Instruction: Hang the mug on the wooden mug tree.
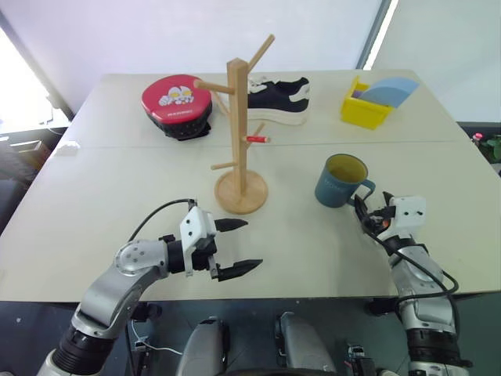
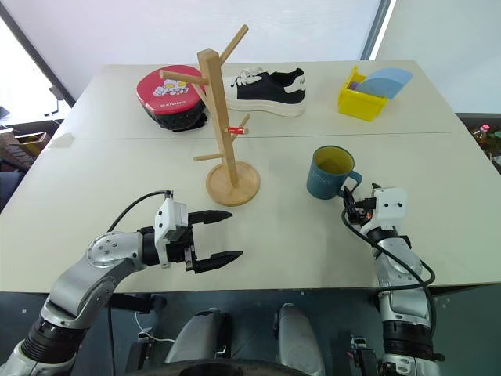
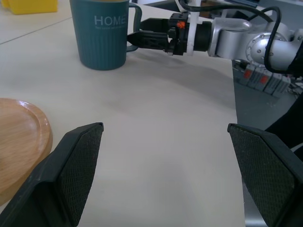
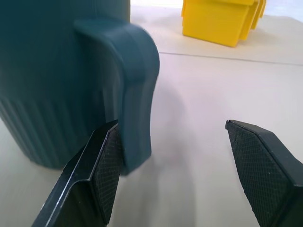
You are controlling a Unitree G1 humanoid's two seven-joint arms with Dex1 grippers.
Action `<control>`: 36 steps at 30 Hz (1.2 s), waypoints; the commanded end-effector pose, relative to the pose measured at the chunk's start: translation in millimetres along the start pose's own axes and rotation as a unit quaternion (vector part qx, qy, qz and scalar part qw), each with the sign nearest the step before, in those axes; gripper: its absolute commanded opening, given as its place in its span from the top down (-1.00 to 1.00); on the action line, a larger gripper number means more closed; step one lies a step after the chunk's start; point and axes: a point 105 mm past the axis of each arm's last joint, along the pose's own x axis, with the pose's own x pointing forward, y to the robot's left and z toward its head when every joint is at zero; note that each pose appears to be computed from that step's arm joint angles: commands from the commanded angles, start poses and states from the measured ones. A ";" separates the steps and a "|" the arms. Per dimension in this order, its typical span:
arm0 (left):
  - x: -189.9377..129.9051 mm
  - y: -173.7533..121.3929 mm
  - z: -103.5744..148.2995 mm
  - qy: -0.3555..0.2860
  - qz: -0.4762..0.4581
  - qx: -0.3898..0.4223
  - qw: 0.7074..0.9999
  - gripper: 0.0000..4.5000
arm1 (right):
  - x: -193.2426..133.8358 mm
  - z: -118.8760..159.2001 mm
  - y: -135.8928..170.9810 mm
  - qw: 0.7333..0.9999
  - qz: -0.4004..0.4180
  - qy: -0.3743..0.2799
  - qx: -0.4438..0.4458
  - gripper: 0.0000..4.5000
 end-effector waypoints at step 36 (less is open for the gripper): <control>-75.4 55.1 35.7 -0.032 0.146 0.030 0.988 -1.00 | 12.2 175.8 148.3 0.872 0.347 -0.193 -0.286 0.97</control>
